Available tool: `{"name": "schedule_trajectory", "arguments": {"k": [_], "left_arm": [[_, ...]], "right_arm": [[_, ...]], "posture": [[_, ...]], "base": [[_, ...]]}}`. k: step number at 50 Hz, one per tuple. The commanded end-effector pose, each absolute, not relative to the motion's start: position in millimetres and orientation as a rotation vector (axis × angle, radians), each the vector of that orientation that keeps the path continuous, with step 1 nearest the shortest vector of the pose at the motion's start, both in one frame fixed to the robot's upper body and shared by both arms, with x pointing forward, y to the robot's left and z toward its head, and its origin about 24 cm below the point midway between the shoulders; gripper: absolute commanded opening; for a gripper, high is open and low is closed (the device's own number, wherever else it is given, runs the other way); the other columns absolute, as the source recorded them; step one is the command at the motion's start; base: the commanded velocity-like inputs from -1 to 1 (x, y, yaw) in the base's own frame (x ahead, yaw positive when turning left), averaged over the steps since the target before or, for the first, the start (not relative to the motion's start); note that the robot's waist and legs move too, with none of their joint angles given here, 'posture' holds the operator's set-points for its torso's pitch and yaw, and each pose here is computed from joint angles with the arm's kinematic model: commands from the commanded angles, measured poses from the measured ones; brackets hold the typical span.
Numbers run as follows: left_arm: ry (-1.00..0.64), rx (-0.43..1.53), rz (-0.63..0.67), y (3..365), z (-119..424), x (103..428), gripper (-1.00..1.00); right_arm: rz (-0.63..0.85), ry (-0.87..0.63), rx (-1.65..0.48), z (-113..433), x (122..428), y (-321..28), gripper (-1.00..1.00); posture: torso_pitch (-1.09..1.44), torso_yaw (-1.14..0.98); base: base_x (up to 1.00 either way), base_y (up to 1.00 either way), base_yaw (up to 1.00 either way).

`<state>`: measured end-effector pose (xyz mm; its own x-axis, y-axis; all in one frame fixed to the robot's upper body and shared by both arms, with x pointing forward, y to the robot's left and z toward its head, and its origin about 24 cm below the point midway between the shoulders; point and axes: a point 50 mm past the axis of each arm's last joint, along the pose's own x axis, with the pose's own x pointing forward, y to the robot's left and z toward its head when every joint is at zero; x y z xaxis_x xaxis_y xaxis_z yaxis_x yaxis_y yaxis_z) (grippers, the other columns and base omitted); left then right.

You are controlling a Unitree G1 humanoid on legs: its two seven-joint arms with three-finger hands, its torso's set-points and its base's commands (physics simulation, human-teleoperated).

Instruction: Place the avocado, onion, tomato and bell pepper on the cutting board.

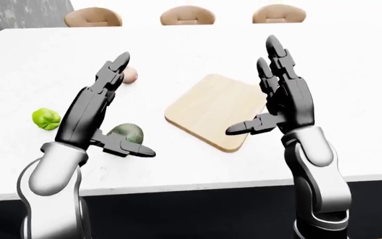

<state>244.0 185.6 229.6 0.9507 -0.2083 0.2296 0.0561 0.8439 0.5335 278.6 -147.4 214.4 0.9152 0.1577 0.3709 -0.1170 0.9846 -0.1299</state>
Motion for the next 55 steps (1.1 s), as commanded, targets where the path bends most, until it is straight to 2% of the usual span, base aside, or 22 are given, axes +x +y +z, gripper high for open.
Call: {"name": "schedule_trajectory", "arguments": {"k": [1, 3, 12, 14, 28, 29, 46, 47, 55], "left_arm": [[-0.346, 0.583, -0.113, 187.2, 239.9, 239.4, 0.82], [-0.333, 0.586, -0.11, 188.2, 237.5, 240.1, 0.67], [-0.289, 0.603, -0.098, 194.4, 223.2, 241.9, 0.53], [-0.279, 0.603, -0.096, 195.1, 221.1, 241.9, 0.44], [-0.224, 0.612, -0.078, 203.7, 207.2, 243.7, 0.39], [-0.22, 0.613, -0.079, 203.8, 206.0, 244.3, 0.31], [-0.175, 0.618, -0.073, 207.2, 192.4, 250.7, 0.13], [-0.174, 0.619, -0.075, 206.9, 191.9, 250.4, 0.05], [-0.168, 0.617, -0.086, 203.6, 188.5, 252.5, -0.06]], "right_arm": [[0.139, -0.481, -0.111, 230.0, 272.0, -147.5, 1.0], [0.139, -0.481, -0.111, 229.3, 271.8, -147.6, 1.0], [0.138, -0.477, -0.112, 224.9, 271.8, -148.2, 1.0], [0.139, -0.475, -0.112, 224.4, 271.2, -148.1, 1.0], [0.138, -0.473, -0.115, 227.1, 268.9, -148.0, 1.0], [0.137, -0.473, -0.119, 227.0, 269.2, -147.8, 1.0], [0.14, -0.482, -0.12, 225.4, 276.2, -144.7, 1.0], [0.138, -0.481, -0.123, 225.4, 275.3, -145.4, 1.0], [0.138, -0.484, -0.121, 227.9, 271.8, -146.6, 1.0]], "posture": [[0.0, 0.0], [0.0, 0.0], [0.0, 0.0], [0.0, 0.0], [0.0, 0.0], [0.0, 0.0], [0.0, 0.0], [0.0, 0.0], [0.0, 0.0]], "base": [[0.0, 0.0, 0.0], [0.0, 0.0, 0.0], [0.0, 0.0, 0.0], [0.0, 0.0, 0.0], [0.0, 0.0, 0.0], [0.0, 0.0, 0.0], [0.0, 0.0, 0.0], [0.0, 0.0, 0.0], [0.0, 0.0, 0.0]]}}
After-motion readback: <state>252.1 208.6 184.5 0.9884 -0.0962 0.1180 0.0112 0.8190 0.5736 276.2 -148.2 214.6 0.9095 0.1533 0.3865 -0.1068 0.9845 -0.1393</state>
